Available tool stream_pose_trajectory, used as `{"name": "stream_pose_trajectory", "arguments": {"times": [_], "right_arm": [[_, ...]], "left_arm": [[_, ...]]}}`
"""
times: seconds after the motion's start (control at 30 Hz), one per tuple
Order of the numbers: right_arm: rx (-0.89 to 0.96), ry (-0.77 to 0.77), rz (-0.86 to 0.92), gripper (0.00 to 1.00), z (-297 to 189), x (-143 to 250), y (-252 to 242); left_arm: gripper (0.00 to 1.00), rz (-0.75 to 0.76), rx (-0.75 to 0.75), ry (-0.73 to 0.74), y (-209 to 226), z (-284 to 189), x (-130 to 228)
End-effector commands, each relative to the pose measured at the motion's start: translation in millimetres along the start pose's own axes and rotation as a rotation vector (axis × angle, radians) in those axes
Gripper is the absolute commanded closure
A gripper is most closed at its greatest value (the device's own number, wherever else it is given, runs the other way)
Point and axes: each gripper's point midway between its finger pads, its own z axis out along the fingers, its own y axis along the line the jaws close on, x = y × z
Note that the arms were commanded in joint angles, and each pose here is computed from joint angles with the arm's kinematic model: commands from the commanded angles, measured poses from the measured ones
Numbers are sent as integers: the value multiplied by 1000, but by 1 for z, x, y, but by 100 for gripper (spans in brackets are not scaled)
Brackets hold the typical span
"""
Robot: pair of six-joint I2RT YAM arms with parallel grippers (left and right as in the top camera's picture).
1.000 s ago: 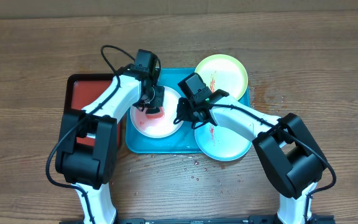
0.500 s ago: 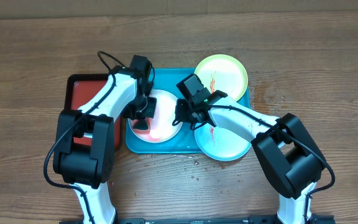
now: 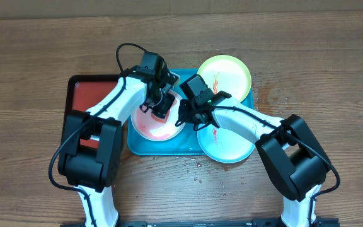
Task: Clean dirty plates on tray and stack at the side
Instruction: 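Scrub the white plate with the sponge while the right gripper holds its rim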
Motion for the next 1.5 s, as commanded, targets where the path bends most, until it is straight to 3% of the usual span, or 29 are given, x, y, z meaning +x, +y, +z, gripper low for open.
{"name": "stream_pose_trajectory", "arguments": {"times": [0.0, 0.1, 0.23, 0.43, 0.7, 0.97, 1.07, 1.13, 1.2, 1.3, 1.47], "right_arm": [[2, -15, 5, 96, 0, -6, 2], [1, -15, 5, 96, 0, -6, 2], [2, -14, 5, 96, 0, -6, 2], [3, -12, 6, 96, 0, -5, 1], [-3, -19, 5, 96, 0, -7, 3], [-4, -19, 5, 96, 0, -7, 3], [-4, -20, 5, 96, 0, -7, 3], [-4, -20, 4, 96, 0, -7, 3], [-4, -20, 4, 96, 0, -7, 3], [-4, -19, 5, 96, 0, -7, 3], [-5, -19, 5, 96, 0, -7, 3]], "left_arm": [[96, -320, -382, 60, 62, -8, 25], [96, -478, -462, 126, 68, -15, 50], [95, -555, -409, 235, 51, -16, 76], [96, -434, -104, 363, -1, -12, 89], [96, -235, 211, 251, -48, -6, 57], [96, -181, 111, 76, -29, 4, 16], [96, -224, -84, 49, 5, 5, 12], [96, -317, -317, 39, 43, -3, 17], [96, -361, -418, 33, 59, -9, 20], [96, -363, -362, 73, 48, -6, 28], [96, -397, -31, 232, -14, -1, 55]]}}
